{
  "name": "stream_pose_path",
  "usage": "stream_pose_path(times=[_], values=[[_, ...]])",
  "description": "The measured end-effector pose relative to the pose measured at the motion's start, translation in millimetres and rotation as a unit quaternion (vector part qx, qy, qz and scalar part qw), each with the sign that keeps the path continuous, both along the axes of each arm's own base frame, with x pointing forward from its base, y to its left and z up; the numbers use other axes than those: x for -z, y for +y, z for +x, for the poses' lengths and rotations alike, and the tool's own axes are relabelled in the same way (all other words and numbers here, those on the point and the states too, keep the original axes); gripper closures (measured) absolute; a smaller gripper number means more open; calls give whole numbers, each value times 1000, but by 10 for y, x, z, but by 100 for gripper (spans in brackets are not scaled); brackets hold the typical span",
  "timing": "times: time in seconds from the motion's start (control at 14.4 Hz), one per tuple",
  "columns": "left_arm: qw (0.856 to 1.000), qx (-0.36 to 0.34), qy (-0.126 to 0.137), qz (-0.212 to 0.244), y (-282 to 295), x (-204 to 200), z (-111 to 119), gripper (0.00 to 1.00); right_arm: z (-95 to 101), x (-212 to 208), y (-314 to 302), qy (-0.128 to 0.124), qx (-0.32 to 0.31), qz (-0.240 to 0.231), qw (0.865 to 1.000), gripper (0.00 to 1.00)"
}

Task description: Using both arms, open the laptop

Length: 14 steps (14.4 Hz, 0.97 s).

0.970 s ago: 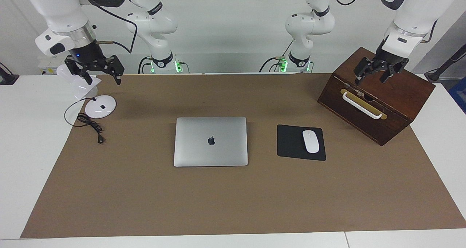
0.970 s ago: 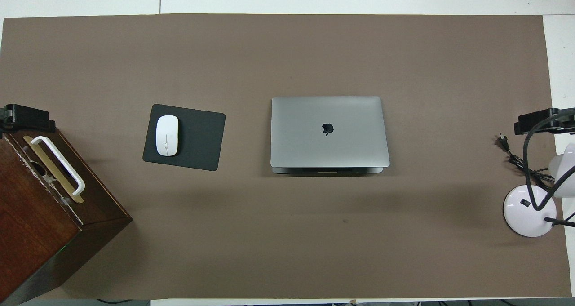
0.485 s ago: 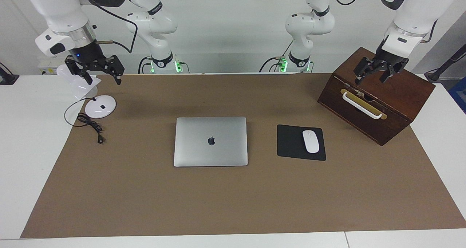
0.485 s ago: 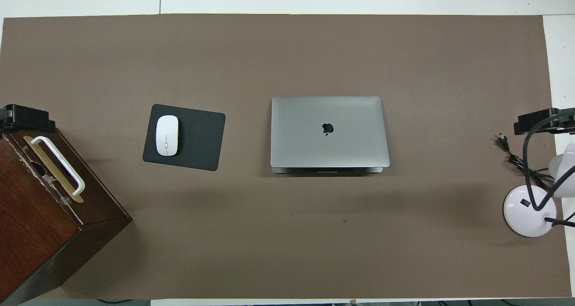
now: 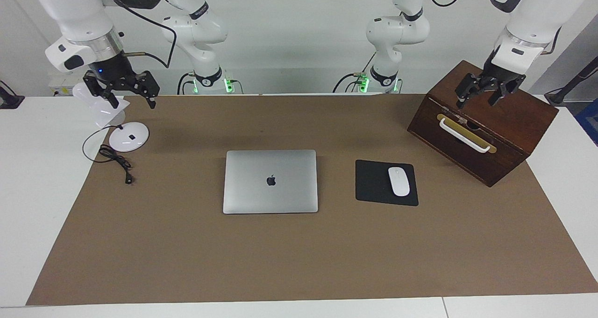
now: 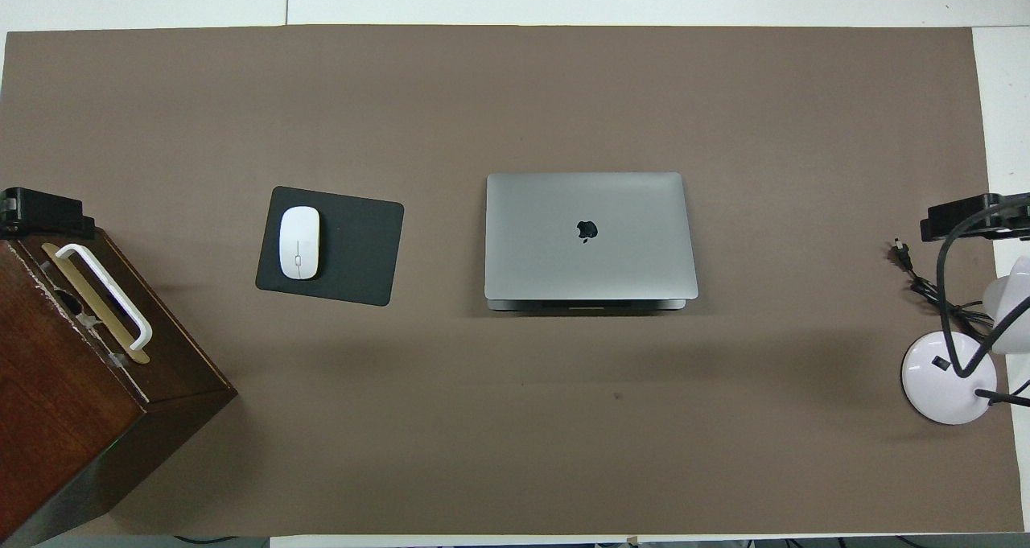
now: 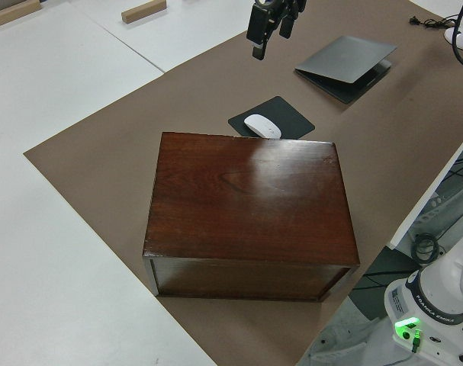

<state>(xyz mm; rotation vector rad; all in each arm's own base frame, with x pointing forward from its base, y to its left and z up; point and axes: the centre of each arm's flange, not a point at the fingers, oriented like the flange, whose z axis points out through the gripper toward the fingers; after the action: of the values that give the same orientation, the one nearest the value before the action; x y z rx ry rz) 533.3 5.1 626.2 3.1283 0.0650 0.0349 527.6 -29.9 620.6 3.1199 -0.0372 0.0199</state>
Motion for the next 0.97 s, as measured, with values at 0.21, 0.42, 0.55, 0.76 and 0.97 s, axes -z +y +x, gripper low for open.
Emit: stream_pose_path(times=[0.21,0.42,0.55,0.76,0.97], values=[[1000,1,0,0,-11,0,0,0,0,-1,0,0,0,0,1000,0],[1000,4,0,0,-40,0,-1,0,0,-1,0,0,0,0,1000,0],[1000,4,0,0,-45,0,-1,0,0,-1,0,0,0,0,1000,0],[1000,4,0,0,-45,0,-1,19,1,-1,0,0,0,0,1000,0],[1000,2,0,0,-26,-1,-2,48,5,-5,0,-3,0,0,1000,0]])
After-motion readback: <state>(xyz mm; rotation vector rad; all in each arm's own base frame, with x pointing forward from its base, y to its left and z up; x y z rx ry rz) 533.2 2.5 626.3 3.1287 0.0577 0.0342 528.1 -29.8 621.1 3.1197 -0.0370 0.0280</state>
